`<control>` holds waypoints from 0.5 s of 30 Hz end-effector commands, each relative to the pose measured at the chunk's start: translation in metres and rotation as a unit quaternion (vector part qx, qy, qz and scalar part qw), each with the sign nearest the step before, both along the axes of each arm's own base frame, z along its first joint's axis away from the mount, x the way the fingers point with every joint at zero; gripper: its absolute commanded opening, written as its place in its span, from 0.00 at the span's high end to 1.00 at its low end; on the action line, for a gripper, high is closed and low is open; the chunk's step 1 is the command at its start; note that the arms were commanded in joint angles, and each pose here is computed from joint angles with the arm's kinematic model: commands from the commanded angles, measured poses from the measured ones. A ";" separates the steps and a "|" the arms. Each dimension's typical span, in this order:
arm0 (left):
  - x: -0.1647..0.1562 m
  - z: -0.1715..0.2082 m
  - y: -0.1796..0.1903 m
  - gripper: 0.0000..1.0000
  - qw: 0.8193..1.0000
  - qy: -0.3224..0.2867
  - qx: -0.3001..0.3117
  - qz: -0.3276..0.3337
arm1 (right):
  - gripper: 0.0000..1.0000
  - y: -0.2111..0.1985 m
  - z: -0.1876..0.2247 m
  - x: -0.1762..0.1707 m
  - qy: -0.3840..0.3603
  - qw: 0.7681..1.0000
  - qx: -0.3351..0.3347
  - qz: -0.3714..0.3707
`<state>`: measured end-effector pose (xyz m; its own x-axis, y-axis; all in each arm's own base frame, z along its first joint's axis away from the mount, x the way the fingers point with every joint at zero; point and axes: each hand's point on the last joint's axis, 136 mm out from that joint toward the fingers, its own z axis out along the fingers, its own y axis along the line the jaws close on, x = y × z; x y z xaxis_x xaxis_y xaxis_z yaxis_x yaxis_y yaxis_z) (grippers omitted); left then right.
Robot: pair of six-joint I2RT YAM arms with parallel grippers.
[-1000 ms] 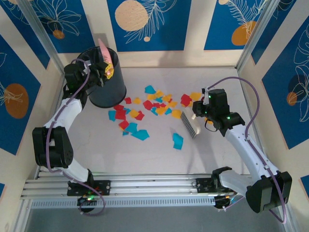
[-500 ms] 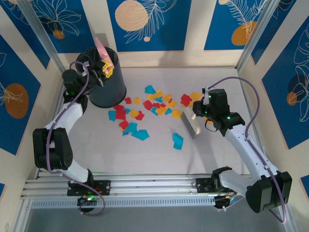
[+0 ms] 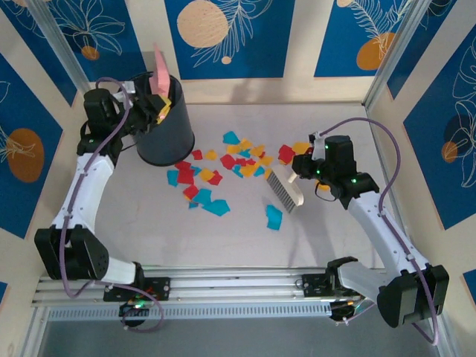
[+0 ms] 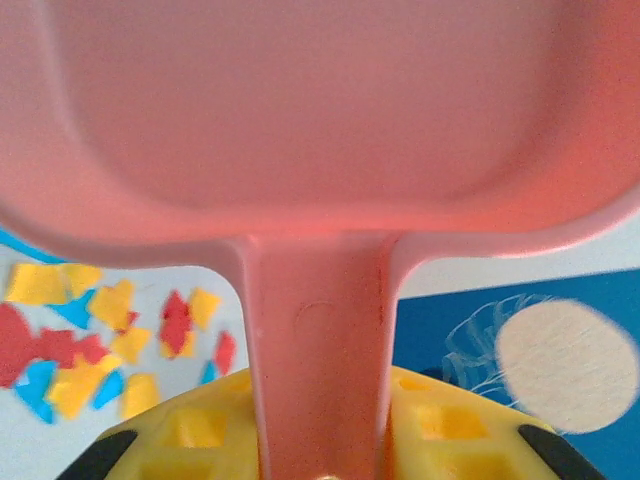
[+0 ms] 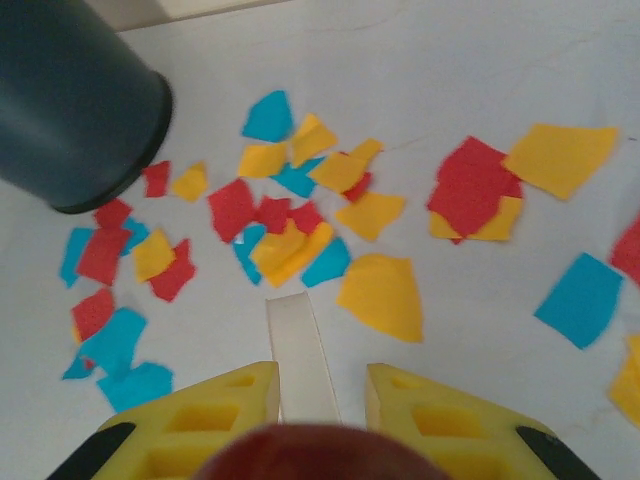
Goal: Sweep away the paper scraps from the table
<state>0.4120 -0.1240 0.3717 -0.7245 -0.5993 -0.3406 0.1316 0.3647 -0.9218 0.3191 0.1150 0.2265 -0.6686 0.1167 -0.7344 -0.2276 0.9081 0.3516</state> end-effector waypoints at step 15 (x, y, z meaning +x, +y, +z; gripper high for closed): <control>-0.070 -0.062 0.007 1.00 0.948 0.016 0.308 -0.076 | 1.00 0.056 -0.044 -0.031 0.001 0.983 0.021 0.182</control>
